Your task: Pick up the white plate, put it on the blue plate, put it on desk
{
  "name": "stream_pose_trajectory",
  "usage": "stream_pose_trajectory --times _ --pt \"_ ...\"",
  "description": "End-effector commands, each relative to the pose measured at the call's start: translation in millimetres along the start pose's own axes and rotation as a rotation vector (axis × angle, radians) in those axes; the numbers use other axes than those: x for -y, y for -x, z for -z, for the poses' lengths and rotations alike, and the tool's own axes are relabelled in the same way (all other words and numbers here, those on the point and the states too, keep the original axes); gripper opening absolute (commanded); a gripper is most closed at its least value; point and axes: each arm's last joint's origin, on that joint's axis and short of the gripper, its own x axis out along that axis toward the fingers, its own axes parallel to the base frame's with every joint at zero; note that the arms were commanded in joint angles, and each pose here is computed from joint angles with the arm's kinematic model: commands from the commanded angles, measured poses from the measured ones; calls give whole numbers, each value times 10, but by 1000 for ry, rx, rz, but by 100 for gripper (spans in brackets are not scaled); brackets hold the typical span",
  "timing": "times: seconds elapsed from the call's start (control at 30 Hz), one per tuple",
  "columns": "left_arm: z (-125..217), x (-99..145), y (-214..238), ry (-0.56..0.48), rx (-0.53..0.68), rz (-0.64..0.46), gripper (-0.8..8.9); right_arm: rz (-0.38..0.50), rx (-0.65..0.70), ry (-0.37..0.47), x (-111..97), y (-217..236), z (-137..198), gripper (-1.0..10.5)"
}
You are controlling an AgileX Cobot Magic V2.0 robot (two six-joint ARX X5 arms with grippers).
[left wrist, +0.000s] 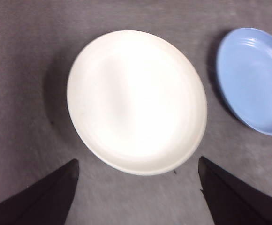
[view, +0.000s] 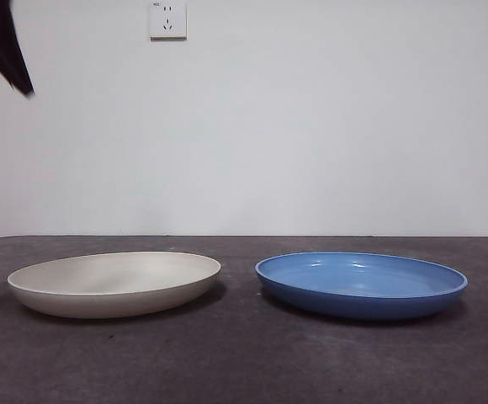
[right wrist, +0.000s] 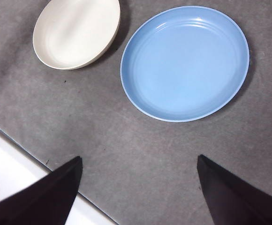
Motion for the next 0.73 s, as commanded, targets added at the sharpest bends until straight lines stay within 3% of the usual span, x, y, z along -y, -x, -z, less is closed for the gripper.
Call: stream_pose_trajectory --times 0.03,0.33,0.63,0.73 --pt "-155 -59 -204 6 -16 -13 401 -5 18 14 -19 27 -39 392" --pt "-312 -317 -911 38 -125 -108 401 -5 20 15 -19 27 -41 392" --pt "-296 -476 -1363 52 -172 -118 392 -5 24 17 -19 27 -45 392" --pt "-277 -505 -1445 57 -189 -119 347 -5 25 18 -19 27 -46 392"
